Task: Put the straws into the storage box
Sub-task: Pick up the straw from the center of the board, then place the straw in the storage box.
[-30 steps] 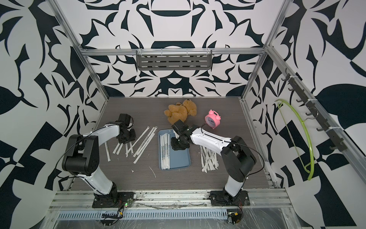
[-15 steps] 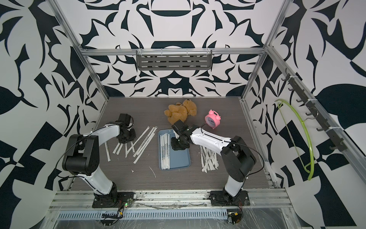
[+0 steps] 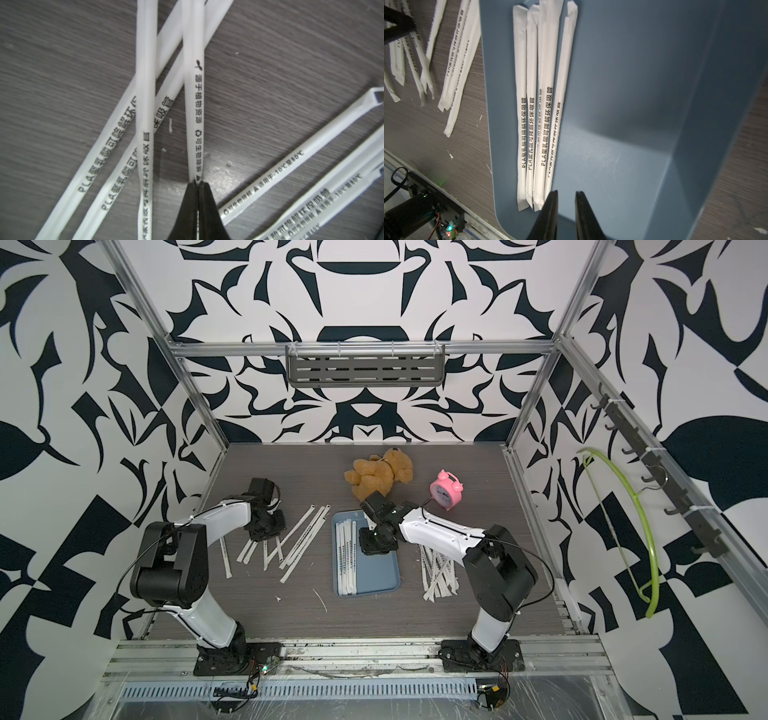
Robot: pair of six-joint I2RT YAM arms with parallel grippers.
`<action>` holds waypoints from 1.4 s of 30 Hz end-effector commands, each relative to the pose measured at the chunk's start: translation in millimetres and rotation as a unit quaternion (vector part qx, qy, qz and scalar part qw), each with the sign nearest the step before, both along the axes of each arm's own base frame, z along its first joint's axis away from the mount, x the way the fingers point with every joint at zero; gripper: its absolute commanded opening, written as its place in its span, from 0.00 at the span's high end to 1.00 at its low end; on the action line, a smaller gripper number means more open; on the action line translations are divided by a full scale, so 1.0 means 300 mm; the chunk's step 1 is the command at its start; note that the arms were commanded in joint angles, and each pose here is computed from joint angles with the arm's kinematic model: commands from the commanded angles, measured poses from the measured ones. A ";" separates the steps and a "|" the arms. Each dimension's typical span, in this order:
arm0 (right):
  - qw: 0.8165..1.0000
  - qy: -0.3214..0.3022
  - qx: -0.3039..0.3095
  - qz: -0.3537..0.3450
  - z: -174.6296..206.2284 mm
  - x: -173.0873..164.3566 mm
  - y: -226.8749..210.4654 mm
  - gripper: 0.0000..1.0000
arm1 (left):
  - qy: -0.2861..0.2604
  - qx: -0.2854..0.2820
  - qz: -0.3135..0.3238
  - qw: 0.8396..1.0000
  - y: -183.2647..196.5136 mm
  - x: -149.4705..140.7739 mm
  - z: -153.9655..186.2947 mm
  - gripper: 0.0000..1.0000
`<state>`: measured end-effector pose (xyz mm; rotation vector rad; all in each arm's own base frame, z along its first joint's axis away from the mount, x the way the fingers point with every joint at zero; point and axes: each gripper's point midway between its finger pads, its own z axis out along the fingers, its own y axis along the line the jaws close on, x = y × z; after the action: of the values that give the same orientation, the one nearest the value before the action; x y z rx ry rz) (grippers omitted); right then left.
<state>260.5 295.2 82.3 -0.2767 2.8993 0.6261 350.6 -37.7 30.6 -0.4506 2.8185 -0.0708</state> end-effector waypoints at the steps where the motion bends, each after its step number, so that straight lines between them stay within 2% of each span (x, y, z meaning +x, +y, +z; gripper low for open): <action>1: 1.000 -0.011 0.001 -0.004 0.017 0.015 0.003 0.79 | -0.017 -0.006 -0.001 1.000 -0.003 0.003 0.088 0.99; 9: 1.000 -0.028 0.006 -0.007 0.066 0.034 -0.007 0.80 | -0.039 0.000 -0.005 0.999 -0.061 -0.039 0.225 1.00; 12: 0.999 -0.038 0.010 -0.022 0.100 0.058 -0.043 0.80 | -0.052 -0.004 -0.024 0.998 -0.174 -0.082 0.298 1.00; 17: 0.996 -0.063 0.001 -0.067 0.149 0.110 -0.162 0.82 | -0.067 -0.045 -0.071 0.994 -0.473 -0.191 0.345 1.00; 21: 0.992 -0.071 -0.003 -0.107 0.166 0.145 -0.260 0.83 | -0.057 -0.069 -0.110 0.990 -0.709 -0.258 0.311 1.00; 25: 0.990 -0.076 -0.006 -0.117 0.181 0.154 -0.298 0.83 | -0.035 -0.063 -0.132 0.989 -0.844 -0.288 0.226 1.00; 33: 0.991 -0.069 -0.005 -0.117 0.161 0.139 -0.302 0.83 | 0.004 -0.059 -0.126 0.990 -0.914 -0.322 0.054 1.00; 42: 0.991 -0.067 -0.004 -0.117 0.152 0.142 -0.298 0.83 | 0.031 -0.028 -0.131 0.991 -0.898 -0.337 -0.031 1.00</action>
<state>302.4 204.7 122.8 0.0452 2.7698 0.5299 253.5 -308.8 29.3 -0.0933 2.9010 -0.2281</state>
